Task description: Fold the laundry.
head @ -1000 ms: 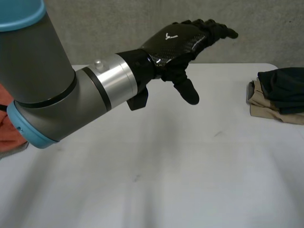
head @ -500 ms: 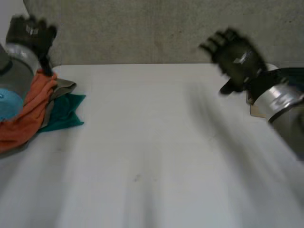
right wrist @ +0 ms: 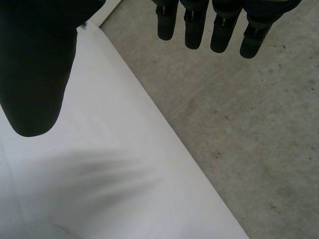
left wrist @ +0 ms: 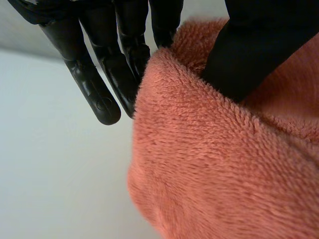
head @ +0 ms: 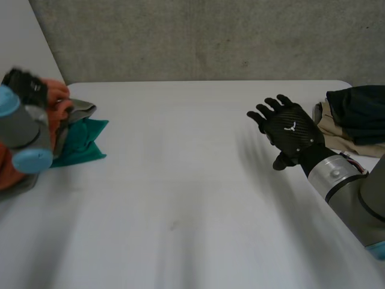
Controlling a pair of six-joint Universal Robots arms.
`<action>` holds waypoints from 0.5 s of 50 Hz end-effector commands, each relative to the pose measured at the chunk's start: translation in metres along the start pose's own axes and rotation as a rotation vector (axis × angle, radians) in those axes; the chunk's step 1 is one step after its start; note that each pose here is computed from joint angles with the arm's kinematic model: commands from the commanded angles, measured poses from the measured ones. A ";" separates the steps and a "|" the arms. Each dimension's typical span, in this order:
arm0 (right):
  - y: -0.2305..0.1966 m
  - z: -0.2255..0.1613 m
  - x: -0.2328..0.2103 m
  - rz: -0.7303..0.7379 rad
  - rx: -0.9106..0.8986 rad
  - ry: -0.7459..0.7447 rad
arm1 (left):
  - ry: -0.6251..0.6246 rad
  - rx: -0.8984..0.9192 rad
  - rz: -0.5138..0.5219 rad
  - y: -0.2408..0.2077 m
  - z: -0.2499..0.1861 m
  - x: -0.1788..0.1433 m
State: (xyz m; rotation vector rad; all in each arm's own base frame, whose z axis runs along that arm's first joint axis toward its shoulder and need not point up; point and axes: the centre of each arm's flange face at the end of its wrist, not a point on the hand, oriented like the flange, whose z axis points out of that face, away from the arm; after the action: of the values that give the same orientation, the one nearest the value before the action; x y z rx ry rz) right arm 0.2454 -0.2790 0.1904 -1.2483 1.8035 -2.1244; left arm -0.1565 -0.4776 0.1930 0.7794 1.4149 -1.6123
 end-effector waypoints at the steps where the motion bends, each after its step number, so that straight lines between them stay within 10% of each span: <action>1: -0.001 0.000 0.017 -0.009 -0.006 0.064 | -0.092 0.263 -0.285 -0.123 -0.060 -0.080; 9: -0.006 -0.001 0.032 -0.012 -0.014 0.140 | 0.221 0.447 -0.704 -0.210 -0.180 -0.083; 19: -0.004 -0.003 0.049 -0.003 -0.040 0.185 | 0.719 0.276 -0.586 -0.206 -0.270 0.044; 25: -0.004 -0.005 0.053 0.045 -0.093 0.190 | 0.795 0.217 -0.603 -0.209 -0.280 0.054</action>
State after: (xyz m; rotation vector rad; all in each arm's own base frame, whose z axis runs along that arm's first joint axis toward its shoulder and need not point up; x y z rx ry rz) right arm 0.2110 -0.3027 0.2205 -1.0776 1.9445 -2.2779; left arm -0.3819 -0.2105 0.1988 1.3024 2.1348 -2.0871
